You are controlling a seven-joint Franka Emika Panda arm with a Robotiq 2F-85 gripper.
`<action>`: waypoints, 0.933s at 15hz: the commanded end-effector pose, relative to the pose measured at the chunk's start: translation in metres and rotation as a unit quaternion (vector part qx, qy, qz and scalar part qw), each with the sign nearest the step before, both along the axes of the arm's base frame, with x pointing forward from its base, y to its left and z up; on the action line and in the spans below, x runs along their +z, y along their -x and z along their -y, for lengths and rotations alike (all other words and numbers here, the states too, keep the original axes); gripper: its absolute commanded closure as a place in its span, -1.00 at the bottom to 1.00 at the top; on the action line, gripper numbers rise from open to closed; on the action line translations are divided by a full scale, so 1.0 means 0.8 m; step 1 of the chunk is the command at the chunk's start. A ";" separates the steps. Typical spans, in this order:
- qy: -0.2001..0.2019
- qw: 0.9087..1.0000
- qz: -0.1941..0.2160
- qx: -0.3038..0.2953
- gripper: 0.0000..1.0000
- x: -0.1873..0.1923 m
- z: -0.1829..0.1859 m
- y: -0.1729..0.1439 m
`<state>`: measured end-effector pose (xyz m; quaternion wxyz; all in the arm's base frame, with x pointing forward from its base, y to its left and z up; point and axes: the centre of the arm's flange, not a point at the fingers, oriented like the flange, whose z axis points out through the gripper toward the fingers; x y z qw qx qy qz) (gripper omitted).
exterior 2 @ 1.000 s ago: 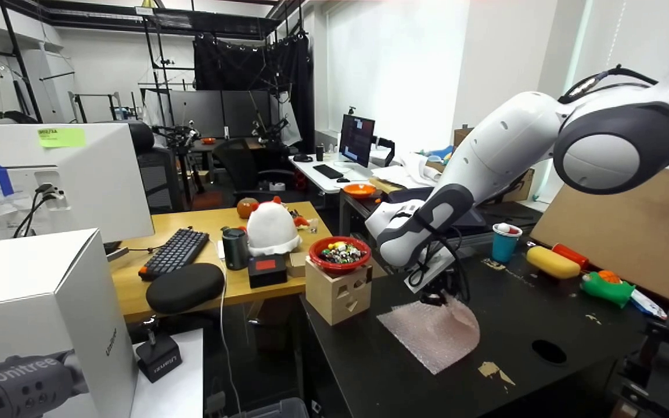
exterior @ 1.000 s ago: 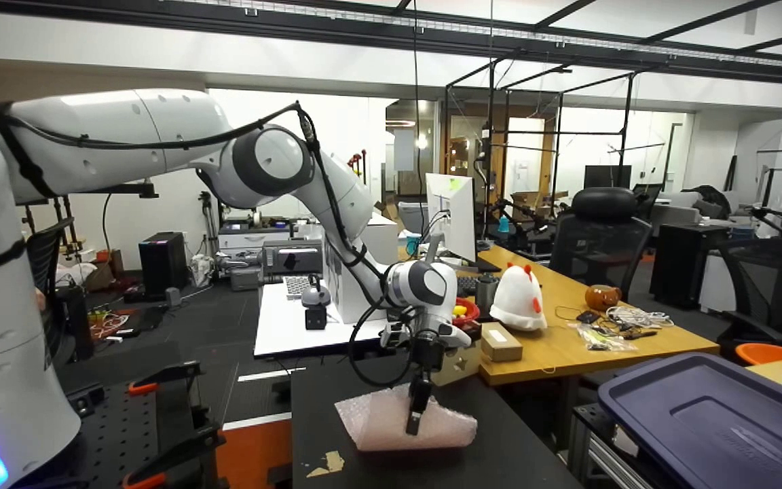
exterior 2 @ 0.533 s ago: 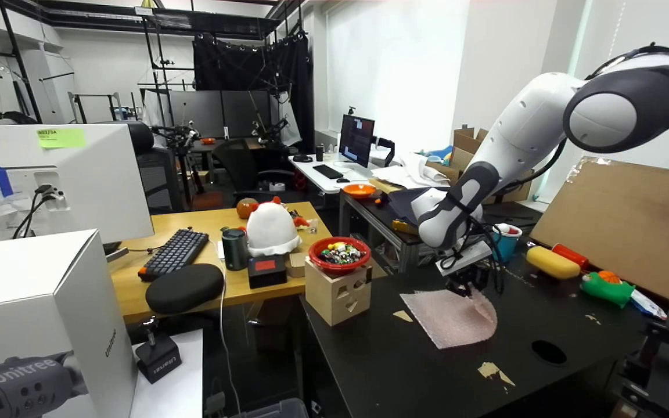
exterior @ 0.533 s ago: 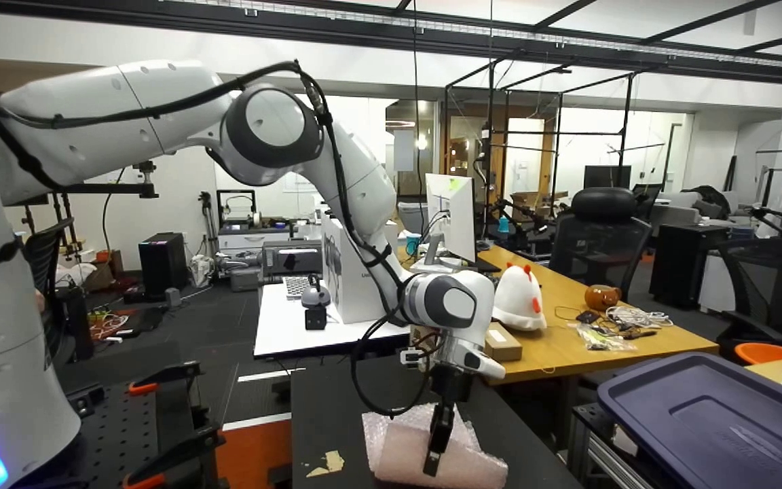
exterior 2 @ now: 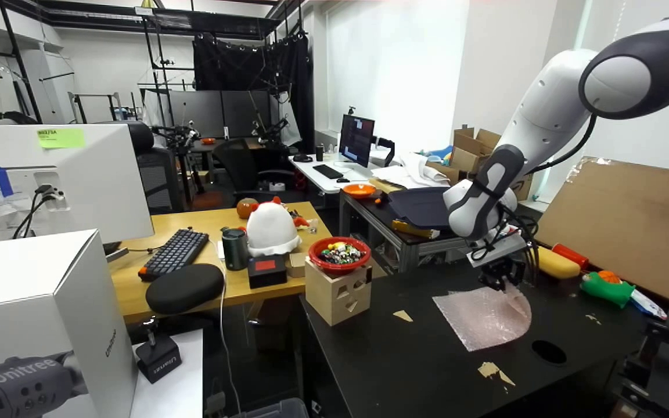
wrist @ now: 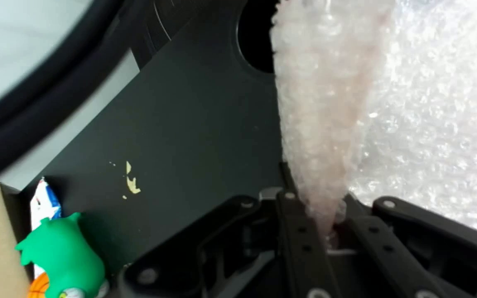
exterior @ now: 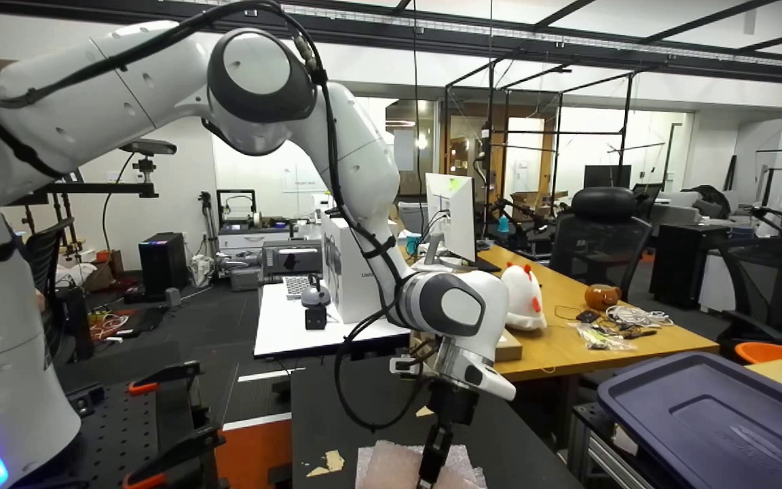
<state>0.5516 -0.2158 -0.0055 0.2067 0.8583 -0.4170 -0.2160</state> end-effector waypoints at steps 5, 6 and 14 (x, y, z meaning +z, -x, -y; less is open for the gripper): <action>0.041 0.999 0.015 -0.012 0.96 0.095 -0.026 0.037; 0.046 0.999 0.013 -0.008 0.96 0.102 -0.030 0.035; 0.104 0.992 -0.026 0.063 0.96 0.114 -0.086 -0.006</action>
